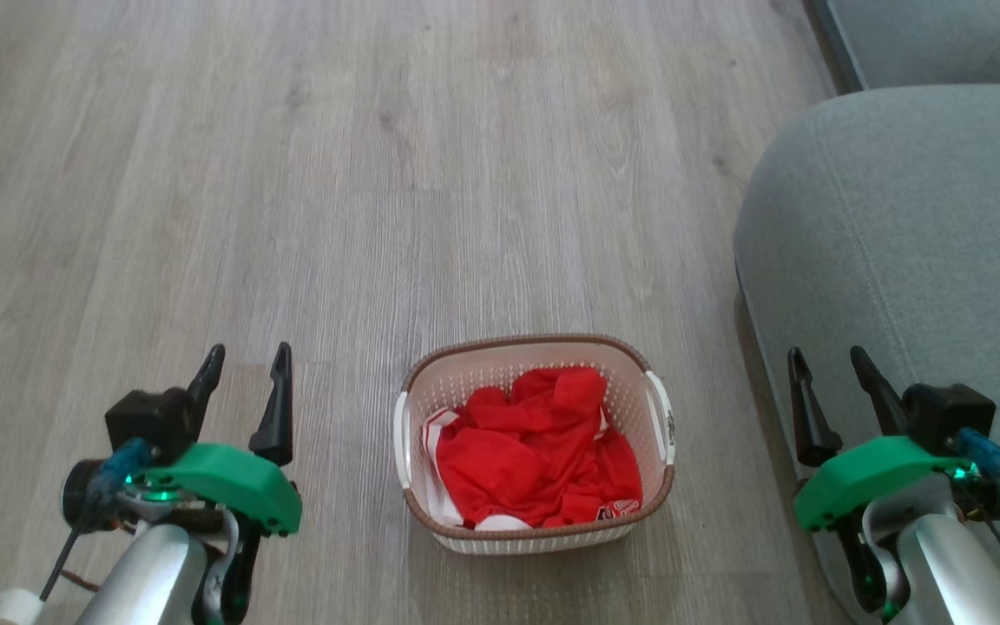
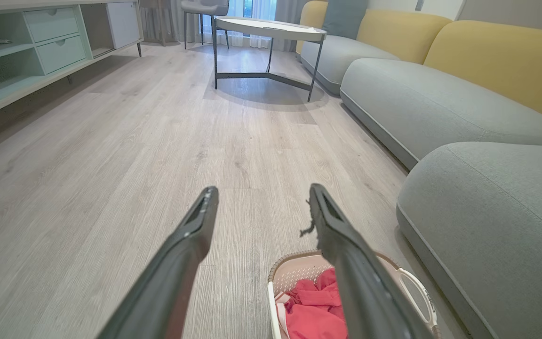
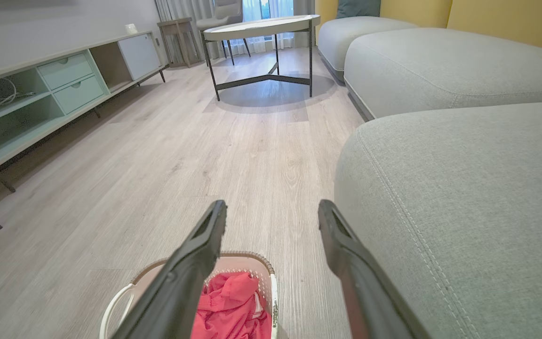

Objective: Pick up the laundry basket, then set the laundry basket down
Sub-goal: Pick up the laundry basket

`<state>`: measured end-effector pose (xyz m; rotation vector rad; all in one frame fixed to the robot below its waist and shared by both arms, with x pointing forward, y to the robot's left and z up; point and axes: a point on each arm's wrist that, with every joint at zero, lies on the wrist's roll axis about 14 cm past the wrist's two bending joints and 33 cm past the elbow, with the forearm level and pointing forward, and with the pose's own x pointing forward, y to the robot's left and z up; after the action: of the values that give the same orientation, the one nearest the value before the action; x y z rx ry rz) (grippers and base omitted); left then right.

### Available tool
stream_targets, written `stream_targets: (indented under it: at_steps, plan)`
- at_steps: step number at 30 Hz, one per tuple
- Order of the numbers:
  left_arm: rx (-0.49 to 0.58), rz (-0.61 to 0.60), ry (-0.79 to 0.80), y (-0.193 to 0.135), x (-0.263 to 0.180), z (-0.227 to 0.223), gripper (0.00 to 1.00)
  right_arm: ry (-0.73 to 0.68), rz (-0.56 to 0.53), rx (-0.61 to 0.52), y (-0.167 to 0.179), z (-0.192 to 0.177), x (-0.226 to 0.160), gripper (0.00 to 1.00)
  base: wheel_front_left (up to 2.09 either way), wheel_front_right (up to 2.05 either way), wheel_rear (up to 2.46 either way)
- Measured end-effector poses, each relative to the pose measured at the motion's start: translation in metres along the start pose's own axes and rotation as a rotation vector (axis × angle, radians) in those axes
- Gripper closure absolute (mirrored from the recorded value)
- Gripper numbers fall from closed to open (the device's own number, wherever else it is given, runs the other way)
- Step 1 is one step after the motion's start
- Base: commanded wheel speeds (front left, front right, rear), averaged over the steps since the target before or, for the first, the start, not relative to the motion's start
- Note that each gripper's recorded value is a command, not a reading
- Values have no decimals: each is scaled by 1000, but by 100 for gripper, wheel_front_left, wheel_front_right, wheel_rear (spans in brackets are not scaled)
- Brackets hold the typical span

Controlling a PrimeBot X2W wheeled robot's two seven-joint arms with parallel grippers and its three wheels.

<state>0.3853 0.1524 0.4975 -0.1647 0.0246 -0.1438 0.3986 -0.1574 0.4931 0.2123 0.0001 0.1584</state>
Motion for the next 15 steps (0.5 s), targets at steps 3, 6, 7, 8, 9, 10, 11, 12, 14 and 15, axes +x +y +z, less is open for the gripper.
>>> stream_targets:
  at_steps: [3,6,7,8,9,10,11,12,14,15]
  plan:
    - [1,4,12,2,2,-4,0,15,-5,2,-2,-6,2,0,0,0,0]
    - [1,4,21,3,8,-7,0,33,-14,5,-5,-12,4,0,0,0,0]
    - [1,3,21,3,11,-7,0,37,-17,6,-7,-14,6,0,0,0,0]
    - [3,3,21,4,14,-7,0,39,-21,8,-9,-15,9,0,0,0,0]
    - [4,1,22,4,17,-7,0,39,-24,7,-10,-15,12,0,0,0,0]
    - [4,1,25,4,21,-9,0,41,-25,2,-11,-16,16,0,0,0,0]
    - [4,1,29,5,24,-10,0,43,-26,1,-12,-17,20,0,0,0,0]
    - [6,1,33,6,28,-12,0,43,-27,0,-13,-18,24,0,0,0,0]
    - [9,1,45,7,35,-17,0,48,-29,-6,-15,-21,32,0,0,0,0]
    - [8,2,49,9,40,-19,0,53,-30,-7,-17,-24,36,0,0,0,0]
